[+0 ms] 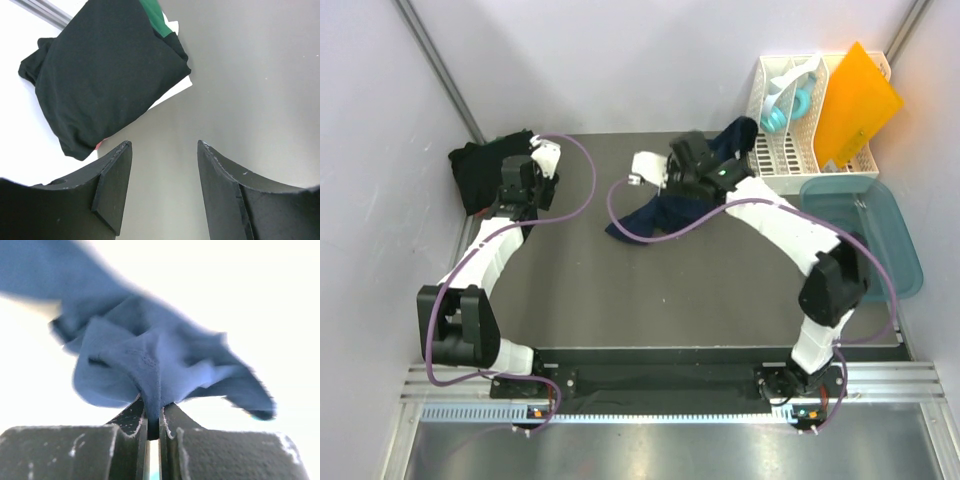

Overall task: Fold and stack the t-shirts
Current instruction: Flatten out the tshirt

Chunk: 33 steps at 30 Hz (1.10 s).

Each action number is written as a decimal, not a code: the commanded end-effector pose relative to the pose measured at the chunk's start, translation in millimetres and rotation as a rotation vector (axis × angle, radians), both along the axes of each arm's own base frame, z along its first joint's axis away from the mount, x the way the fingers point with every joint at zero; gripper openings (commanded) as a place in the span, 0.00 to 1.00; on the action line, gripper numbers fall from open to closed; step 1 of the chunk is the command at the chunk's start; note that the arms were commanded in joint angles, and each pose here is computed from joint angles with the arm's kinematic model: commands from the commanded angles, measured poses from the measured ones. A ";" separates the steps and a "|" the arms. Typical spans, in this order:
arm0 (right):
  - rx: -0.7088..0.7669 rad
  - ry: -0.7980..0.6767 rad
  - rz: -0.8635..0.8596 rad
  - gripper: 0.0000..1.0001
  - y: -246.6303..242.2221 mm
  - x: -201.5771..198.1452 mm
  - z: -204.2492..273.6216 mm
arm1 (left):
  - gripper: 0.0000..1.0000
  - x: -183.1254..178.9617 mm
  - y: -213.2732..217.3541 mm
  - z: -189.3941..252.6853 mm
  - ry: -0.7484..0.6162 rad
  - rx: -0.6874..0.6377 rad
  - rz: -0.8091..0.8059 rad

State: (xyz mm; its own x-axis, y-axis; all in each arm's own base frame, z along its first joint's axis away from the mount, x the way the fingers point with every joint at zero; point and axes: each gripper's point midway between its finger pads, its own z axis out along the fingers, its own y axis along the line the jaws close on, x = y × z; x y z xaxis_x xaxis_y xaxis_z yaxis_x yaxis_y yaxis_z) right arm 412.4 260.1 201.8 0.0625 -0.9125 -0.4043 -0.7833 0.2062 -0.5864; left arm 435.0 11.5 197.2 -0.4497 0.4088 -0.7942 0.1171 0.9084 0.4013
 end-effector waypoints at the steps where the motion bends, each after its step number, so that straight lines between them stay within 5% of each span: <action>1: 0.124 -0.322 0.094 0.00 10.2 -13.8 155.0 | 0.60 12.7 -7.8 13.5 -0.065 -0.041 -0.016; 12: 0.164 -0.944 0.066 0.00 -1.5 -60.1 342.3 | 0.52 16.7 -11.3 34.7 -0.118 -0.045 -0.027; 19: 0.140 -1.365 -0.017 0.00 -39.2 -117.8 440.5 | 0.48 9.2 -17.3 51.9 -0.165 -0.055 -0.049; 23: 0.254 -1.537 -0.097 0.00 -61.5 -159.0 494.1 | 0.47 6.4 -18.6 58.4 -0.182 -0.066 -0.050; 27: 0.287 -1.595 -0.143 0.00 -73.4 -171.9 511.0 | 0.47 1.9 -19.7 57.3 -0.181 -0.075 -0.052; 33: 0.286 -1.545 -0.175 0.00 -69.9 -126.3 479.1 | 0.46 -3.3 -20.0 52.4 -0.170 -0.072 -0.052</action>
State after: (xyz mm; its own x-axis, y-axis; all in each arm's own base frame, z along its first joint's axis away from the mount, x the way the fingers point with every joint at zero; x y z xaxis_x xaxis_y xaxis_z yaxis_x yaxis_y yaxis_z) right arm 279.5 227.4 666.2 0.4932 -0.8604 -0.1280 0.4804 0.3921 -0.7845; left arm 433.2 -3.7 231.7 -0.3501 0.3868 -0.8531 0.1164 0.9217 0.3701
